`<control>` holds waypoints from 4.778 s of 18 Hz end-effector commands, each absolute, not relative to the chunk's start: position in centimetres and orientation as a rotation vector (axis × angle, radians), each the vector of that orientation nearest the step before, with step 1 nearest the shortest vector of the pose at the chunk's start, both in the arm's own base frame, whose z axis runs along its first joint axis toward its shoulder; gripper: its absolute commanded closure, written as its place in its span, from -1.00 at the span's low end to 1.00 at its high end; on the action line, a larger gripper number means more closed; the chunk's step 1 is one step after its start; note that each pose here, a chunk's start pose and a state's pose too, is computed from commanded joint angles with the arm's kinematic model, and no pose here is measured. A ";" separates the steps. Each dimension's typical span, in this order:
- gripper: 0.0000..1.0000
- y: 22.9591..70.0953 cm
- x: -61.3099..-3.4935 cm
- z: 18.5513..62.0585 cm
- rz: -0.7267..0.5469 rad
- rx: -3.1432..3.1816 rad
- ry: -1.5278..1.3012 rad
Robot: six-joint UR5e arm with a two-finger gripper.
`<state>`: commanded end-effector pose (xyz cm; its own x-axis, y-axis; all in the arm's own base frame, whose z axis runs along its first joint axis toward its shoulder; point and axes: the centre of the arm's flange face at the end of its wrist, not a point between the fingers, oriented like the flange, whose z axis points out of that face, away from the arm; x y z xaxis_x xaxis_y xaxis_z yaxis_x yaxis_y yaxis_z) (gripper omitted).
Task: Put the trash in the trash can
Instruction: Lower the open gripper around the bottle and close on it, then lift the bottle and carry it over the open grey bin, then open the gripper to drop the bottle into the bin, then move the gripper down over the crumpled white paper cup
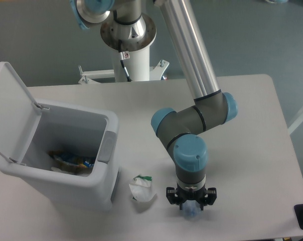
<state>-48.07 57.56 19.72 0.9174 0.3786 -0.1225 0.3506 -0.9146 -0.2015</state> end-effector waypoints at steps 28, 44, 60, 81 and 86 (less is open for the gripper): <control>0.20 60.4 -39.7 58.2 -0.179 -2.077 -0.237; 0.21 61.3 -28.5 58.2 -0.346 -2.039 0.028; -1.00 58.9 -27.9 53.0 -0.337 -2.094 0.092; -1.00 49.6 -50.7 33.6 -0.160 -2.392 -0.463; -1.00 51.7 -49.2 28.8 -0.100 -2.547 -0.450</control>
